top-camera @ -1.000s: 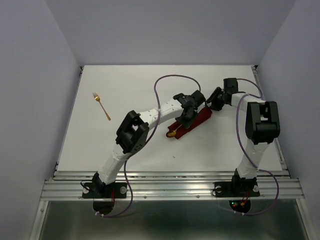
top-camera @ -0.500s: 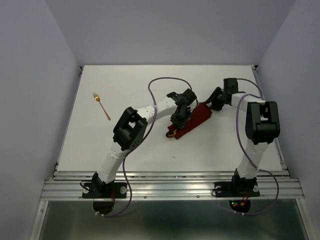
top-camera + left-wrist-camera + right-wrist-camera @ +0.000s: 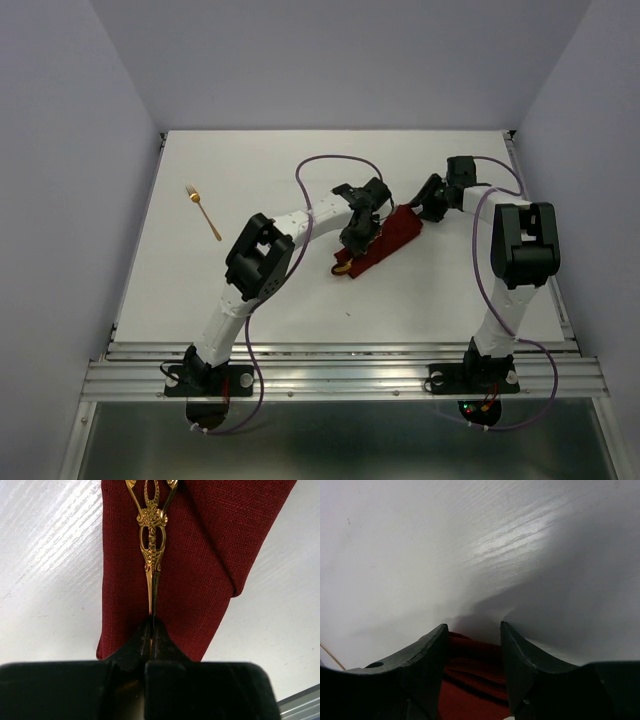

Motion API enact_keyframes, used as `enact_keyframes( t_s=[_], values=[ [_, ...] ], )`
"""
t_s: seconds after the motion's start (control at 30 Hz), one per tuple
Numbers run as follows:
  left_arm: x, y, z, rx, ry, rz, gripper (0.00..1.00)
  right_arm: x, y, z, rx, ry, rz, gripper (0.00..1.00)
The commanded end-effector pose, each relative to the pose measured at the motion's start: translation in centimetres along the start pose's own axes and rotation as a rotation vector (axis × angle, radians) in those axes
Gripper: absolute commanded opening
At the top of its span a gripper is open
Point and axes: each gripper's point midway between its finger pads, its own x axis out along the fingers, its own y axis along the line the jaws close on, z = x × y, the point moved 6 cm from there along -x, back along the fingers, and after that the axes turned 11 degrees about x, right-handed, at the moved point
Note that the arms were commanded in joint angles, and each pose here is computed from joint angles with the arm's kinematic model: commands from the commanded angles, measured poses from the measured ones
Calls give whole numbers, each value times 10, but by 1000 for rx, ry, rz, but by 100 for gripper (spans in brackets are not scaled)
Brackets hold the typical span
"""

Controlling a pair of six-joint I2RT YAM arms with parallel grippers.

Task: Fold the napkin into a case and place the utensils inside
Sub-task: Stuff the spoon into the folded napkin.

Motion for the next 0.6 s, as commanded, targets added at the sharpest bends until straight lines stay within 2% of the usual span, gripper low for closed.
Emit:
enact_keyframes(
  t_s=[0.0, 0.13, 0.43, 0.57],
  values=[
    [-21, 5, 7, 41, -31, 42, 0, -2, -2, -10, -33, 62, -6, 52],
    [-24, 3, 10, 60, -40, 28, 0, -2, 5, -4, -61, 70, -2, 52],
    [-24, -10, 11, 127, -43, -32, 0, 16, 22, -16, -142, 187, 33, 52],
    [-27, -9, 16, 118, -57, -6, 0, 21, 27, -16, -175, 211, 30, 52]
  ],
)
